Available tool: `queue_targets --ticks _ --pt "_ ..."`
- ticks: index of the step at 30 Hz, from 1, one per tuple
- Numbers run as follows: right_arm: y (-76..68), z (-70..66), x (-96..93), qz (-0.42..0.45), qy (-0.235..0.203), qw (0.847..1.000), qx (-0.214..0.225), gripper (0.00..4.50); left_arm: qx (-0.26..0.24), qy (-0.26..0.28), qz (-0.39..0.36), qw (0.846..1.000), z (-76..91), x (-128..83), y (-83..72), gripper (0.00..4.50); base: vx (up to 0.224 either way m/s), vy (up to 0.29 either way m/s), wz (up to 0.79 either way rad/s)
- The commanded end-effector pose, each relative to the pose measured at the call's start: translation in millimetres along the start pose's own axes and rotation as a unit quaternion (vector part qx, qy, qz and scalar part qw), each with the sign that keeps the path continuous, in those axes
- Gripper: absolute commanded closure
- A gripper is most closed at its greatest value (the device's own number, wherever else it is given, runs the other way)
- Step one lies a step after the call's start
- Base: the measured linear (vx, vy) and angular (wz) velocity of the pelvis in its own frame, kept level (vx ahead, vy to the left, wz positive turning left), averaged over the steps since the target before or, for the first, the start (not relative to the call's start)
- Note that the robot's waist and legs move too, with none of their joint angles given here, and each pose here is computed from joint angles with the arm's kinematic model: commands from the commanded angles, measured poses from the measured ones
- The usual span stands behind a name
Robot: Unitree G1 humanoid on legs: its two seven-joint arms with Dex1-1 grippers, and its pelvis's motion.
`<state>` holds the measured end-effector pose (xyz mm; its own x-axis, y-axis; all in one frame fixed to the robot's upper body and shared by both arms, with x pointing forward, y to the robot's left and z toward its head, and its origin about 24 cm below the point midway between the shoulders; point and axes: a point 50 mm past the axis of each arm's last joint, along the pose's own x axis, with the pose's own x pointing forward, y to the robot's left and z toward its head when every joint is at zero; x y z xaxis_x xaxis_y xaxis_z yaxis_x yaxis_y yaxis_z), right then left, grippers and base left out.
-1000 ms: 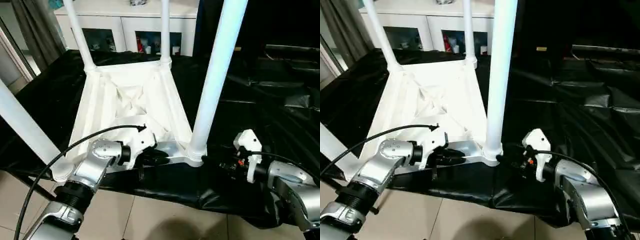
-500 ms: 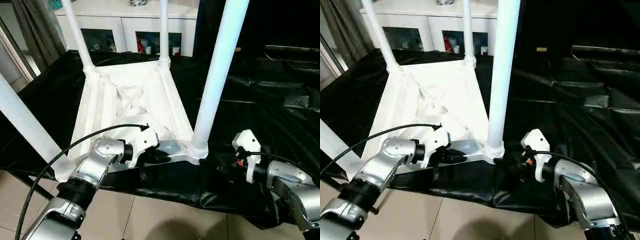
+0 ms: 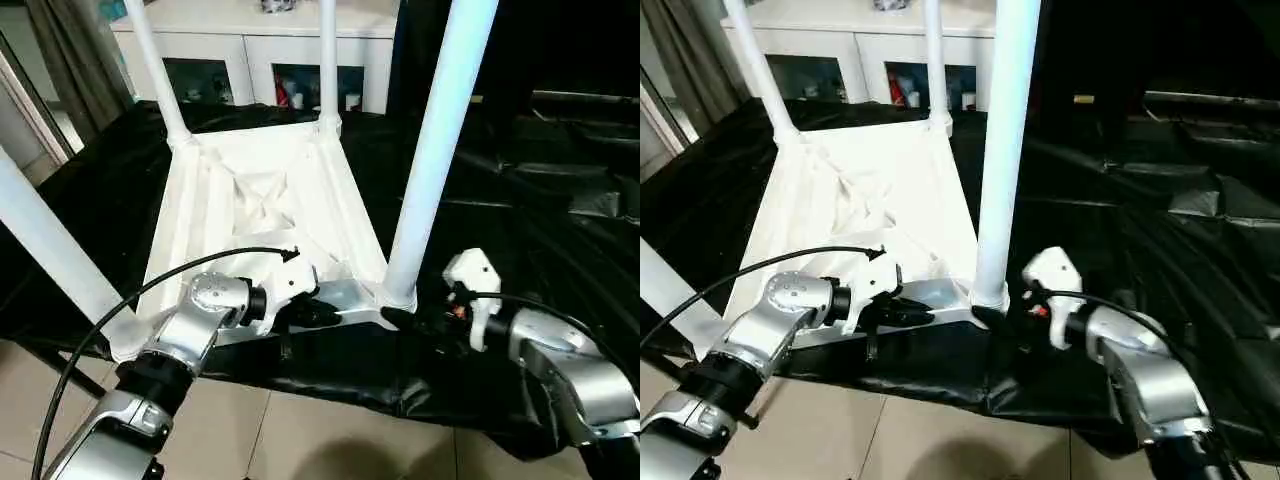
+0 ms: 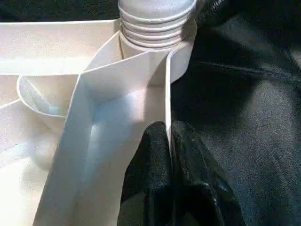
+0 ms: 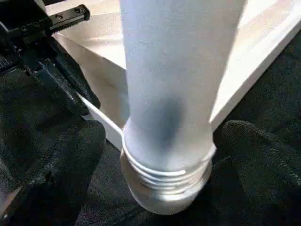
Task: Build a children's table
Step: Rotate leg to tighten
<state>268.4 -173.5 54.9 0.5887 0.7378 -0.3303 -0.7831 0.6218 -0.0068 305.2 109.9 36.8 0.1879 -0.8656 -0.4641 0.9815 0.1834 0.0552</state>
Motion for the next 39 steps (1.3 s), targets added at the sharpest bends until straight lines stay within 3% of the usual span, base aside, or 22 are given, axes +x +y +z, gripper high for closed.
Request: queue_targets --ticks 1,18,27,32,36,39 --pt "-1.7 1.1 2.6 -0.001 -0.002 1.0 -0.007 0.42 -0.027 0.024 -0.003 0.999 -16.2 2 -4.9 4.5 0.0 0.0 0.0" --pt "-0.9 0.5 14.3 0.001 -0.006 1.0 -0.01 1.77 -0.032 0.027 0.002 0.999 -21.5 1 -2.8 4.5 0.0 0.0 0.0" --pt "3.3 -3.4 17.5 0.006 -0.007 1.0 -0.003 1.94 -0.038 0.025 0.008 0.999 -24.3 0 -2.7 4.5 0.0 0.0 0.0" --pt "0.8 -11.0 18.9 -0.057 -0.021 0.998 0.031 1.97 -0.052 0.017 0.036 0.998 -21.7 8 0.8 4.5 0.0 0.0 0.0" --pt "5.3 -26.9 32.6 -0.167 -0.021 0.981 0.091 1.98 -0.07 0.017 0.099 0.992 -11.1 30 9.8 4.5 0.0 0.0 0.0" --pt "11.4 -30.2 47.3 -0.22 -0.011 0.968 0.12 1.99 -0.077 0.014 0.133 0.988 -0.1 45 14.8 4.5 0.0 0.0 0.0"
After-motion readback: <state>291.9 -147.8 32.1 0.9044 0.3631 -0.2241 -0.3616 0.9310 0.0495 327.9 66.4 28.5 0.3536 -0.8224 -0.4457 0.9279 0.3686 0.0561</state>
